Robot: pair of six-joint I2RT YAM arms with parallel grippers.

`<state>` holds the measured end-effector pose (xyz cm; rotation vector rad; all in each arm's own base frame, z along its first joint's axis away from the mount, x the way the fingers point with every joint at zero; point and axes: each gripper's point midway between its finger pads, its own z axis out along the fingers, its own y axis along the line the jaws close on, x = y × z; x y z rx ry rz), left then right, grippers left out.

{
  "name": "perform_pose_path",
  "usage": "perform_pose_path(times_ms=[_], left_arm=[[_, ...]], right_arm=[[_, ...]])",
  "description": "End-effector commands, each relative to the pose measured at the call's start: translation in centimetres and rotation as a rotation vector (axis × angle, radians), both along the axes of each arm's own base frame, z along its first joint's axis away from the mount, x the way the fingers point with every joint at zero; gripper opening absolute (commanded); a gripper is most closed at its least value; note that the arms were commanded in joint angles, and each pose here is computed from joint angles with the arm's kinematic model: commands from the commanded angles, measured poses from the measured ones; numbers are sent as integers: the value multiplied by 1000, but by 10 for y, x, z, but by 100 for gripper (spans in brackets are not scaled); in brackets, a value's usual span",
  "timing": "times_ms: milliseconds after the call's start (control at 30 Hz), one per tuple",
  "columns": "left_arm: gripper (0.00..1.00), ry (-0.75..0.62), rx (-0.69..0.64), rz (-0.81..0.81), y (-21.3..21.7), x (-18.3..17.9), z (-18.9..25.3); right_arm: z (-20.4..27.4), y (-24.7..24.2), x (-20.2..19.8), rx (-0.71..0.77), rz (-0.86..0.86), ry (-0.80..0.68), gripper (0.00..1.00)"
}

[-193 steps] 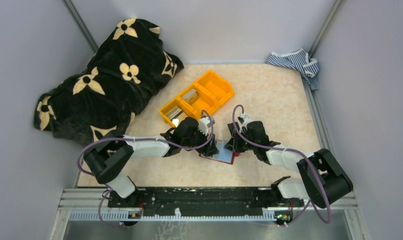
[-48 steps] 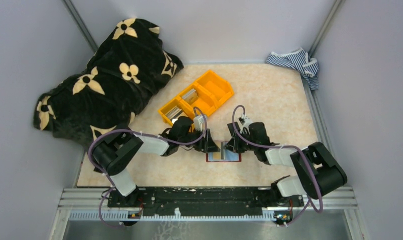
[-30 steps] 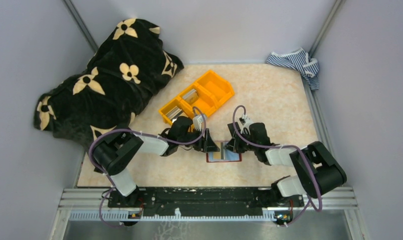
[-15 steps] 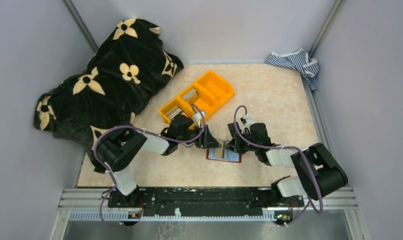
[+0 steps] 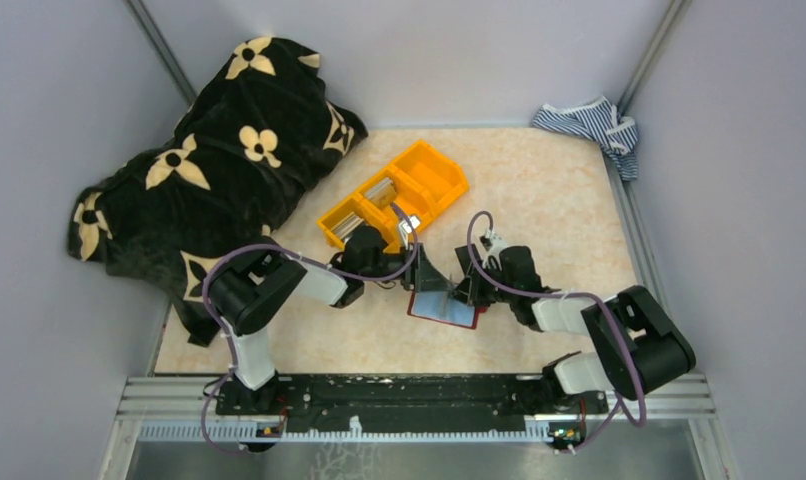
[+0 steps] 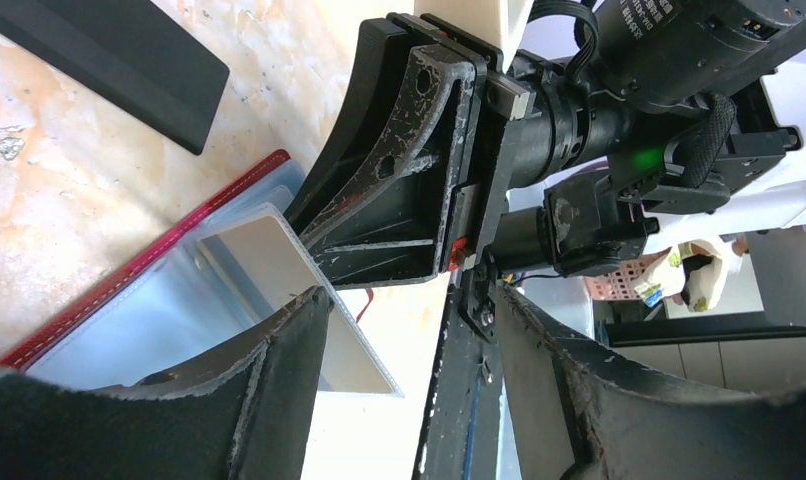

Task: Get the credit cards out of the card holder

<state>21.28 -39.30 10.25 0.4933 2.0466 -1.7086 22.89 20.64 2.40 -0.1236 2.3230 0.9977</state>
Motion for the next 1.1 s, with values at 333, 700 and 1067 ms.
perform_pose_path(times_ms=[333, 700, 1067], left_arm=[[68, -25, -67, -73, -17, -8, 14], [68, -33, -69, -78, -15, -12, 16], [68, -68, -26, -62, -10, -10, 10]], right_arm=[[23, -8, -2, -10, -26, -69, 13], [13, -15, -5, -49, -40, -50, 14], [20, -60, 9, -217, -248, -77, 13]])
